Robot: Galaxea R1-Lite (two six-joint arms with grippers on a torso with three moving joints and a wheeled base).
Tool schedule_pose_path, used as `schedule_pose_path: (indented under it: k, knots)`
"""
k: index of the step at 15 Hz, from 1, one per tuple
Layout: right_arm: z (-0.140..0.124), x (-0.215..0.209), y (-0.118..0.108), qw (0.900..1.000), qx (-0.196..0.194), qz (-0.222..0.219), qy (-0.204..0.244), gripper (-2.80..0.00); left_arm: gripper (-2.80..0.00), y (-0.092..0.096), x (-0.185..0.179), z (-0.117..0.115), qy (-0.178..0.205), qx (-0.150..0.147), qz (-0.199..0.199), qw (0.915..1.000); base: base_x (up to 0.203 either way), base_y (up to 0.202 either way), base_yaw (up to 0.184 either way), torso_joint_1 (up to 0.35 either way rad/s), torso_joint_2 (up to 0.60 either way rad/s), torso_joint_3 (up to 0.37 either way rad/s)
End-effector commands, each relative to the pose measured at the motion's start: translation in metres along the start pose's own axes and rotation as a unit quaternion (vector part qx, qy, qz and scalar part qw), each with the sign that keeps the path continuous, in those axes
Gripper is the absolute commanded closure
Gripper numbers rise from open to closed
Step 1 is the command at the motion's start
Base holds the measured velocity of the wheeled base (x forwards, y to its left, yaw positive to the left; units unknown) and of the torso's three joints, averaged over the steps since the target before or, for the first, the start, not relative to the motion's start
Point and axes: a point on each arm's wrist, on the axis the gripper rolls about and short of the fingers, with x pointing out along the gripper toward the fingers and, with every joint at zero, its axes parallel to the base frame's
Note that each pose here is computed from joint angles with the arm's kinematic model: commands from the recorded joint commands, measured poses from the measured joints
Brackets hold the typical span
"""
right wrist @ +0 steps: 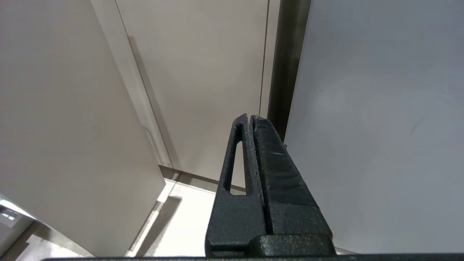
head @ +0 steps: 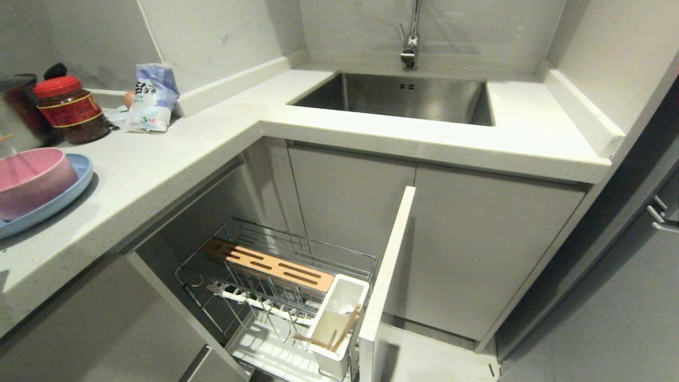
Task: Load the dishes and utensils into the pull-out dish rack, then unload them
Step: Take the chopsticks out of the cupboard
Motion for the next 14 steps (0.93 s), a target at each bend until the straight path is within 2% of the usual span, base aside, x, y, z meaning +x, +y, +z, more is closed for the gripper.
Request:
schedule_pose_path:
  k: [1, 6, 14]
  knots:
    - [-0.007, 0.001, 0.000, 1.000, 0.000, 0.000, 0.012, 0.00, 0.00, -0.001, 0.005, -0.002, 0.001, 0.010, 0.001, 0.9999, 0.000, 0.000, 0.000, 0.000, 0.00, 0.000]
    - [-0.007, 0.001, 0.000, 1.000, 0.000, 0.000, 0.012, 0.00, 0.00, -0.002, 0.015, -0.004, -0.003, 0.024, 0.002, 0.9997, 0.000, 0.000, 0.000, 0.000, 0.00, 0.000]
    - [-0.007, 0.001, 0.000, 1.000, 0.000, 0.000, 0.012, 0.00, 0.00, -0.003, 0.022, -0.012, 0.003, 0.063, 0.005, 0.9980, 0.000, 0.000, 0.000, 0.000, 0.00, 0.000]
